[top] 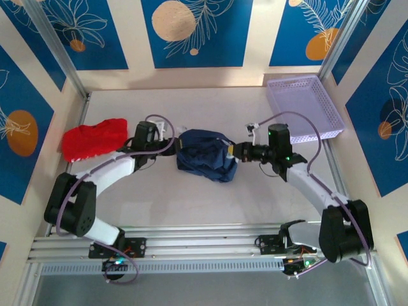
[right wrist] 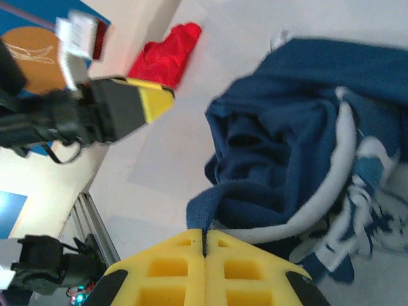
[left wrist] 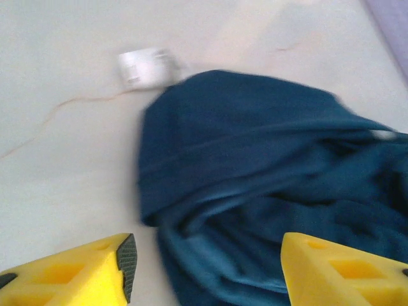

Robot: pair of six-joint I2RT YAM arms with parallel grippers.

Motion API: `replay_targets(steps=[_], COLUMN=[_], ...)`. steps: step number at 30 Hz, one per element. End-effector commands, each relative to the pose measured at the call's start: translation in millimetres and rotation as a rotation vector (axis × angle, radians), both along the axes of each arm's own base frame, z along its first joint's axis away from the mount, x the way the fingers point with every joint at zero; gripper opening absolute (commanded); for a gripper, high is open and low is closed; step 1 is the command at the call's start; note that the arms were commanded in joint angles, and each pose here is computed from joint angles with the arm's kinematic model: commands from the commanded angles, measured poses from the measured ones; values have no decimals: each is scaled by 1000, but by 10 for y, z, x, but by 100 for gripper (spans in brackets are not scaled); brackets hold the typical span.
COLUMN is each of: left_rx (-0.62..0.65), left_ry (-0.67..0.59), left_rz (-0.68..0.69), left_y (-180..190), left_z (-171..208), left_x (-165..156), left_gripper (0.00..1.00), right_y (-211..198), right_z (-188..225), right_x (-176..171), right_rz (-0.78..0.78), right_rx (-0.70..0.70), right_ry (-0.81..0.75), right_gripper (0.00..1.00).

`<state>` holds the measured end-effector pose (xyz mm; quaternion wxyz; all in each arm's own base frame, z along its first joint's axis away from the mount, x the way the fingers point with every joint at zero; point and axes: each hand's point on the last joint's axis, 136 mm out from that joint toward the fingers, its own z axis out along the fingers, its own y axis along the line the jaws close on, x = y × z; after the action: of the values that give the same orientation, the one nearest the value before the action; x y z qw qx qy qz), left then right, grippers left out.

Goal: Fold the inside-out t-shirt

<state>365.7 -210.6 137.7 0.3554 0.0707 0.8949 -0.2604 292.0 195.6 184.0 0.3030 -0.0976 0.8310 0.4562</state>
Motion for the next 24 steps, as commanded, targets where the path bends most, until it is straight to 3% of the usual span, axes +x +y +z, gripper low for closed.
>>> replay_targets(steps=[1, 11, 15, 17, 24], left_rx=[64, 264, 315, 334, 278], left_ry=[-35, 31, 67, 72, 52], left_rz=[-229, -401, -443, -434, -319], left_y=[-476, -957, -1081, -1094, -977], left_z=[100, -289, -492, -541, -236], left_x=[-241, 208, 352, 437, 850], left_gripper=[63, 73, 72, 64, 6], right_y=[-73, -109, -141, -171, -332], right_z=[-129, -85, 81, 207, 844], right_x=[-132, -203, -179, -164, -133], right_rz=[-43, -45, -52, -60, -103], right_rx=[-23, -35, -47, -53, -54], right_ry=[46, 45, 6, -22, -168], right_gripper=[0, 0, 0, 0, 0])
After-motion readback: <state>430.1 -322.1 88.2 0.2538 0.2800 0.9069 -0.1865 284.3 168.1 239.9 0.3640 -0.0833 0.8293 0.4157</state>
